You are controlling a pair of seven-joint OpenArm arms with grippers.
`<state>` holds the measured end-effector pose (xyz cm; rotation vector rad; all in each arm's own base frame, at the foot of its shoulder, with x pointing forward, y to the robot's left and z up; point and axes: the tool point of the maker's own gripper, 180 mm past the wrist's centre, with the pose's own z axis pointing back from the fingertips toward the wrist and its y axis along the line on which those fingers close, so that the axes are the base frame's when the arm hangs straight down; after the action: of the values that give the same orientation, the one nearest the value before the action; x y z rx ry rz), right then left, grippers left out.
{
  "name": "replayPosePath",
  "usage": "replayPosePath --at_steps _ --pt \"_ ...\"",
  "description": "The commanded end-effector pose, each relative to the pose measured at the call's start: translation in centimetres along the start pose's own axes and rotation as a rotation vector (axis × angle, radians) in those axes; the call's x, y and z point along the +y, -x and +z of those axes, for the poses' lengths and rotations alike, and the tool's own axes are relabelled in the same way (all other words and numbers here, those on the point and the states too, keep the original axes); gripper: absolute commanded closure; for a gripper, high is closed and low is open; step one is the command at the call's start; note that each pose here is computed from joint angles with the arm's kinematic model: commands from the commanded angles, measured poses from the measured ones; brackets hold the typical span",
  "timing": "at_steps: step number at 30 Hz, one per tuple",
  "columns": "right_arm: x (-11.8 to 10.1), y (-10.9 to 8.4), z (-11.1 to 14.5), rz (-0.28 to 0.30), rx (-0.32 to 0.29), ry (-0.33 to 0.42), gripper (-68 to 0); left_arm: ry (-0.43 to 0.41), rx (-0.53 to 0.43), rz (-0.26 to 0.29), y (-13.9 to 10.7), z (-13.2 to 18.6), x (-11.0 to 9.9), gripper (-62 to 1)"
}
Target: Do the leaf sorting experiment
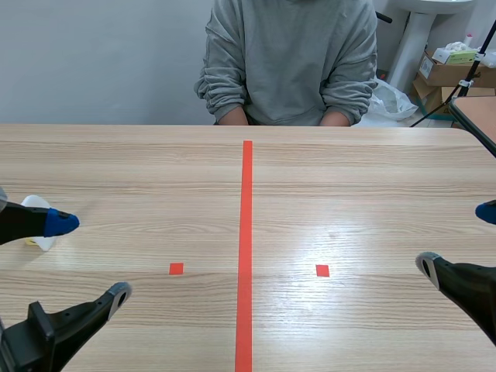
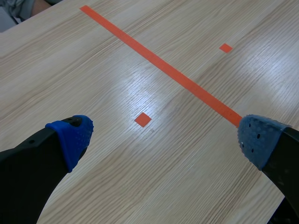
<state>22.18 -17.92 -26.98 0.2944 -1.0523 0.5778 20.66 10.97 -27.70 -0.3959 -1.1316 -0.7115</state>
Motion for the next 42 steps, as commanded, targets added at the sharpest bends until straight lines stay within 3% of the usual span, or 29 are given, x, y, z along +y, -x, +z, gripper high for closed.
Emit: replayPosePath --at_steps 1,9,42 --pt "-0.37 -0.95 -0.01 0.012 -0.029 0.004 -67.9 0.006 -0.030 0.031 -0.42 0.20 -0.33 -62.3" --pt "-0.36 -0.94 -0.01 0.011 -0.029 0.005 -67.9 -0.002 -0.073 0.076 -0.96 0.31 -0.51 -62.3" --pt "-0.36 -0.94 -0.01 0.011 -0.029 0.005 -67.9 -0.004 -0.068 0.078 -0.76 0.33 -0.45 -62.3"
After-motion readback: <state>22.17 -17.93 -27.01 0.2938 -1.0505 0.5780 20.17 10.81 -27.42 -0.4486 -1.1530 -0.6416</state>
